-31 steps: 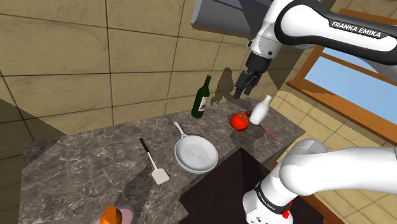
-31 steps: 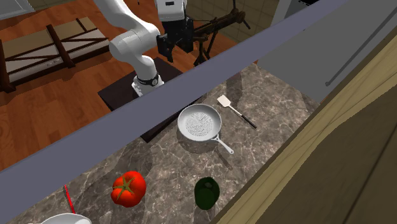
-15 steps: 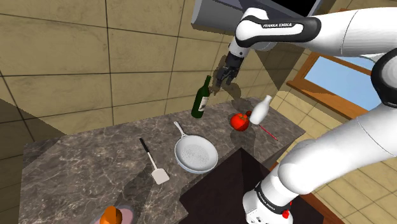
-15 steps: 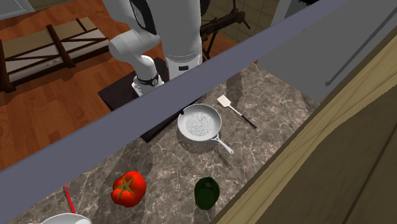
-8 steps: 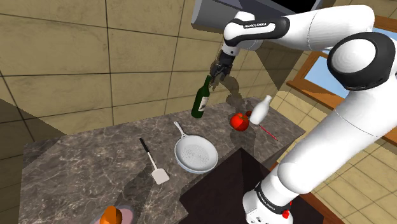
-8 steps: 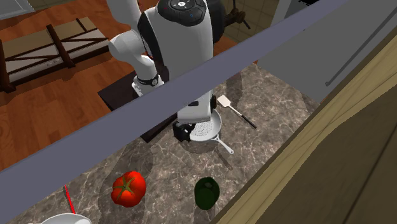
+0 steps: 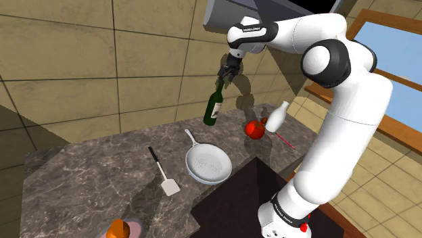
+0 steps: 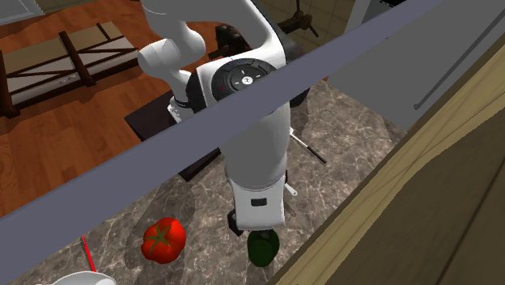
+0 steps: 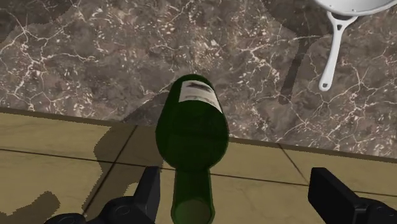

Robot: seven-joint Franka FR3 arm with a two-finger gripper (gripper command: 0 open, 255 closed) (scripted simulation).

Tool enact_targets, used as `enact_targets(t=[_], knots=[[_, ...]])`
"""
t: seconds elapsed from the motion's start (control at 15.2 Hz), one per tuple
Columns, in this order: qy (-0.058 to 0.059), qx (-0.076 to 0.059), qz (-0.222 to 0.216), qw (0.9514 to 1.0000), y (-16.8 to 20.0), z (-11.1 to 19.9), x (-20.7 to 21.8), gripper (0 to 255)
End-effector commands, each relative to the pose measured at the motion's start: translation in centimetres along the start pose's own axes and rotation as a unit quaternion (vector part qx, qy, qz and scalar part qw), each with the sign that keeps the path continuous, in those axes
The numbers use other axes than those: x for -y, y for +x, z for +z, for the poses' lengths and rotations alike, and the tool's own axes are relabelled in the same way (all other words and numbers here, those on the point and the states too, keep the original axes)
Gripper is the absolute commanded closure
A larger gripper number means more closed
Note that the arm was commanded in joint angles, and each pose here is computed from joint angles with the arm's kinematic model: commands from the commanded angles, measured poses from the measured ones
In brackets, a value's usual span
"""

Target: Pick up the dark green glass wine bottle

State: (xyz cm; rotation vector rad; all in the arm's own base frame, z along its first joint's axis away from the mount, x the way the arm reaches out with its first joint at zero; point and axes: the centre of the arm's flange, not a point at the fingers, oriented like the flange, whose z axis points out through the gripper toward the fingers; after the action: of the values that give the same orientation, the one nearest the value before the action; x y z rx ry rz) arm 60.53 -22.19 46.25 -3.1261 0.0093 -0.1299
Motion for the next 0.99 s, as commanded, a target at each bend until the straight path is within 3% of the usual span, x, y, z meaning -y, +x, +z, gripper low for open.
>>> enact_targets(t=[0.0, 0.73, 0.79, 0.92], knots=[[-0.002, -0.004, 0.001, 1.0, 1.9, 0.5, -1.4, 0], [-0.003, -0.006, 0.002, 1.0, 2.7, 4.9, -2.3, 0], [-0.003, -0.006, 0.002, 1.0, 2.7, 4.9, -2.3, 255], [-0.003, -0.006, 0.002, 1.0, 2.7, 4.9, -2.3, 255]])
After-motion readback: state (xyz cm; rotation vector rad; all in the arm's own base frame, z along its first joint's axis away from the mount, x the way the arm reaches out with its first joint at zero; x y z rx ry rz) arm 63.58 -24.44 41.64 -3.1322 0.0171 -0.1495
